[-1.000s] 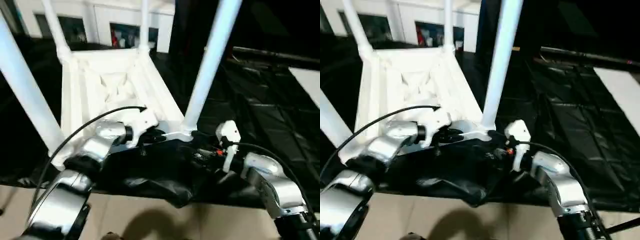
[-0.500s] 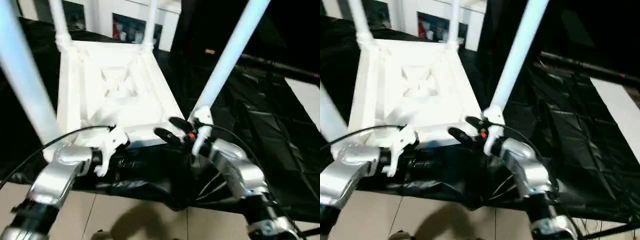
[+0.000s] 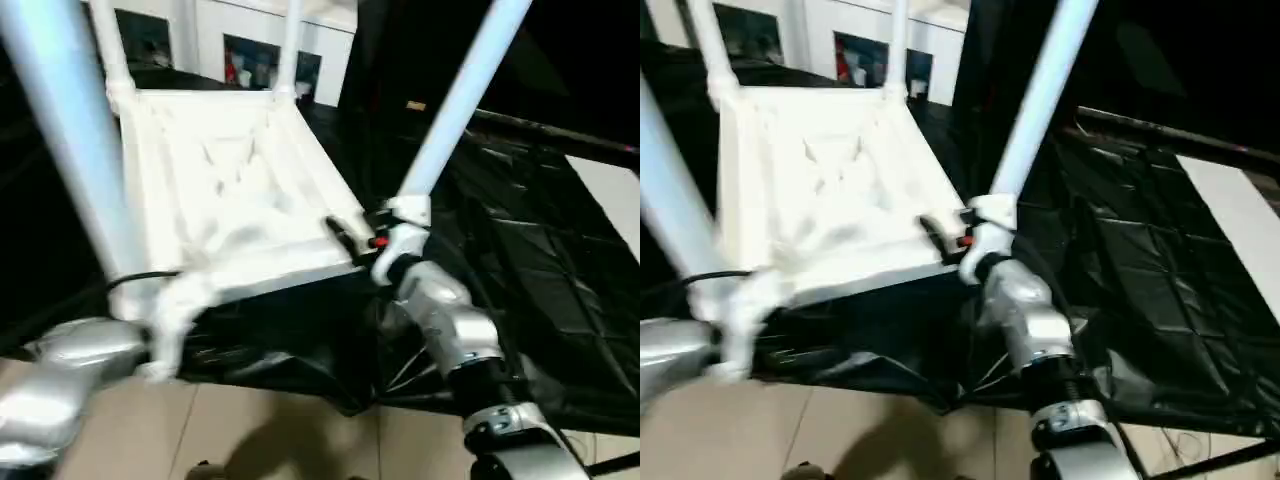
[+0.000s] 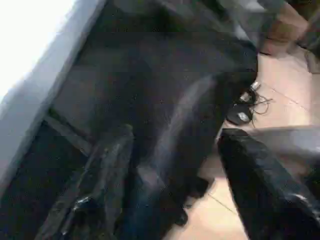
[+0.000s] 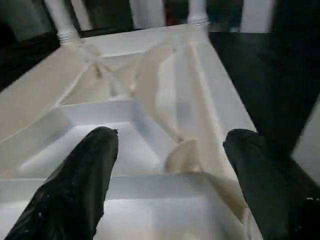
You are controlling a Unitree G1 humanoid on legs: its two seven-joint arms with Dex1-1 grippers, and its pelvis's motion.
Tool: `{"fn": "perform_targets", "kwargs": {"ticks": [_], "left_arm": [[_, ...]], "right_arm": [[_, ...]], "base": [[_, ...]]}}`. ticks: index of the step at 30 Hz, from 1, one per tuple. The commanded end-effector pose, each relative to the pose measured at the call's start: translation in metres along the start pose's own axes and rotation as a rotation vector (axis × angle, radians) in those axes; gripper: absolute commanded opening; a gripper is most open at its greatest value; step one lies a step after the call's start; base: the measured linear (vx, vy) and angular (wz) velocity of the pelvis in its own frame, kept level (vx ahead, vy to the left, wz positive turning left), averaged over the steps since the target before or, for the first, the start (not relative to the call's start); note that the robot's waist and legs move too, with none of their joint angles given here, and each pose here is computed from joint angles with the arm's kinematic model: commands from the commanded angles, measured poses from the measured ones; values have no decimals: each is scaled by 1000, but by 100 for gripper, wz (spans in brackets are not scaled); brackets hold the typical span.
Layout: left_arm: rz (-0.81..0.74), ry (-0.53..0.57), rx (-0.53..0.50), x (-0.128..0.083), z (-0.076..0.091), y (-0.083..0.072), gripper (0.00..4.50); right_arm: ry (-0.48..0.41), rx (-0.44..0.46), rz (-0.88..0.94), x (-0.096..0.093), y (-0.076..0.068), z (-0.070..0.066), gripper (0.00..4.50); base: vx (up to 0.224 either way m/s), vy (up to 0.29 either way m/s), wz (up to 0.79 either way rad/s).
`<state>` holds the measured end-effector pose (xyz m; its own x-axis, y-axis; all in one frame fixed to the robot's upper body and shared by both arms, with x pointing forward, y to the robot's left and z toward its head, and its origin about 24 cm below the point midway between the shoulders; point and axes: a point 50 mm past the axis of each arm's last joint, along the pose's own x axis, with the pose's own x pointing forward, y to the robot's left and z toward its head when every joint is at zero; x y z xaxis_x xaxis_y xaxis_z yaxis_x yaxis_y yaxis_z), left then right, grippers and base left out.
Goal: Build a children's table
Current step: Rotate leg to tighten, then rotate table base
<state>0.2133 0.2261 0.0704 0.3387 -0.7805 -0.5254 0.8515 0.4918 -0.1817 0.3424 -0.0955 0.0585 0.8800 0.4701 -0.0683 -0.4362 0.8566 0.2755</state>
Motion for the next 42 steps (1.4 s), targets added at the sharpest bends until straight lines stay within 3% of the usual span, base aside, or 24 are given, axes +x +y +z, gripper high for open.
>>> {"fn": "perform_targets", "kwargs": {"ticks": [1, 3, 6, 9, 11, 16, 17, 21, 27, 31, 36, 39, 42], "left_arm": [[-18, -9, 3, -9, 4, -2, 339], [-30, 39, -24, -29, -4, -4, 356], [-31, 49, -39, -37, -8, -5, 383], [25, 23, -53, -60, -9, -4, 403], [51, 9, -50, -64, -8, -2, 426], [227, -172, 0, -83, 13, 20, 443], [242, -267, 21, -82, 26, 25, 443], [172, -346, 60, -69, 44, 26, 443], [141, -350, 68, -52, 53, 35, 443], [113, -380, 80, -37, 63, 39, 443], [1, -461, 91, -11, 84, 31, 443], [-89, -506, 113, 19, 103, 23, 443], [-113, -508, 128, 31, 108, 21, 443]], "right_arm": [[-8, -2, -98, -7, -21, 2, 377], [-22, -3, -151, -7, -29, 5, 377], [-27, -6, -173, -6, -32, 6, 377], [-25, -18, -195, -6, -37, 8, 377], [-24, -21, -195, -5, -37, 8, 377], [-2, -50, -135, -7, -35, 5, 377], [55, -82, -54, -10, -29, -2, 377], [244, -212, 42, -26, -29, -26, 377], [322, -240, 11, -41, -39, -35, 377], [349, -260, 17, -46, -41, -39, 377], [337, -254, -34, -38, -41, -40, 377], [333, -250, -18, -25, -32, -42, 377], [325, -241, 1, -20, -26, -42, 377]], "base": [[0, 0, 0], [0, 0, 0], [0, 0, 0], [0, 0, 0], [0, 0, 0], [0, 0, 0], [0, 0, 0], [0, 0, 0], [0, 0, 0], [0, 0, 0], [0, 0, 0], [0, 0, 0], [0, 0, 0]]}}
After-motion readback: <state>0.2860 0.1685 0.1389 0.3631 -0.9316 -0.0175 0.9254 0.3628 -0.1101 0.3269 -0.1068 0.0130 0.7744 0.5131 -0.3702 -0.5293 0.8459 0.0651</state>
